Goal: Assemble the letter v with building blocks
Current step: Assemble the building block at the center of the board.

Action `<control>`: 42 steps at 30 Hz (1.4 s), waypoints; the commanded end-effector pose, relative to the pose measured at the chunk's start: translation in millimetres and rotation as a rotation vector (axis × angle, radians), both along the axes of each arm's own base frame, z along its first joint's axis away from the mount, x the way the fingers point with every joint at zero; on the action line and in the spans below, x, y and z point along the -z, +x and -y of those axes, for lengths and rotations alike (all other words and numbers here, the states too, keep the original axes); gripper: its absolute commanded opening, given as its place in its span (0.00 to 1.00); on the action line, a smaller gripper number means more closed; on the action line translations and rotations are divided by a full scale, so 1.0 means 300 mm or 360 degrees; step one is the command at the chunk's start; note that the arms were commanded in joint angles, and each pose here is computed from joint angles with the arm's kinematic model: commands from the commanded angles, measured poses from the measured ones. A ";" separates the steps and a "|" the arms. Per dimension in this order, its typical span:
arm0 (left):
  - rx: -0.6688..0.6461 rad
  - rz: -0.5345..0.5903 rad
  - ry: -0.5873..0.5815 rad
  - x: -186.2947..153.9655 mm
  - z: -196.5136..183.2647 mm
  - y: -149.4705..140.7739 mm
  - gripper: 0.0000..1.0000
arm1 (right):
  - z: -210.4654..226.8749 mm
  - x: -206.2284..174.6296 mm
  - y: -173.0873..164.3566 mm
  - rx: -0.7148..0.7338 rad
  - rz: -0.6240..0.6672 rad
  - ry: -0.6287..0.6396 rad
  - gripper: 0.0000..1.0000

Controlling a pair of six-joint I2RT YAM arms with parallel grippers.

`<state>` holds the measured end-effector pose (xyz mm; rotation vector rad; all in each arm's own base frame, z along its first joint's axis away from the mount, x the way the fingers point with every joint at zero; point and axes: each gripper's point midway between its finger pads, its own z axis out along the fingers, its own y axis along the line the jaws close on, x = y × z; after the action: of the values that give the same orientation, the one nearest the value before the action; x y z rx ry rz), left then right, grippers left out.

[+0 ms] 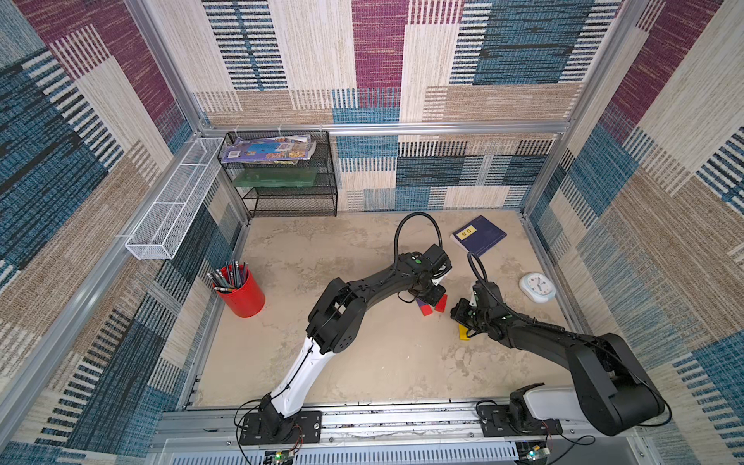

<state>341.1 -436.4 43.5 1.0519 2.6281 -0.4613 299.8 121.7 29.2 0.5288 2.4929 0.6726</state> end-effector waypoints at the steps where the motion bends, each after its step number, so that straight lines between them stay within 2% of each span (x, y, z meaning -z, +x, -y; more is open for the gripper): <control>1: 0.0029 -0.0006 0.0059 0.012 -0.015 -0.005 0.01 | -0.027 -0.019 0.034 -0.0059 0.0071 0.0031 0.07; 12: 0.0073 -0.0051 0.0056 0.057 0.025 0.002 0.03 | -0.046 0.012 0.041 -0.0097 0.0039 0.0049 0.06; 29: 0.0078 -0.0198 0.0030 0.085 0.024 -0.069 0.03 | -0.086 0.015 0.029 -0.0187 0.0016 0.0054 0.06; 35: 0.0091 -0.0179 0.0031 0.078 0.029 -0.069 0.03 | -0.090 0.019 0.016 -0.0197 0.0005 0.0032 0.05; 42: 0.0083 -0.0061 0.0041 0.037 0.033 -0.019 0.04 | -0.076 0.000 0.009 -0.0176 0.0016 0.0012 0.06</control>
<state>338.6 -445.9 28.9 1.1074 2.6532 -0.4631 300.3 144.5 23.8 0.4087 2.5447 0.7270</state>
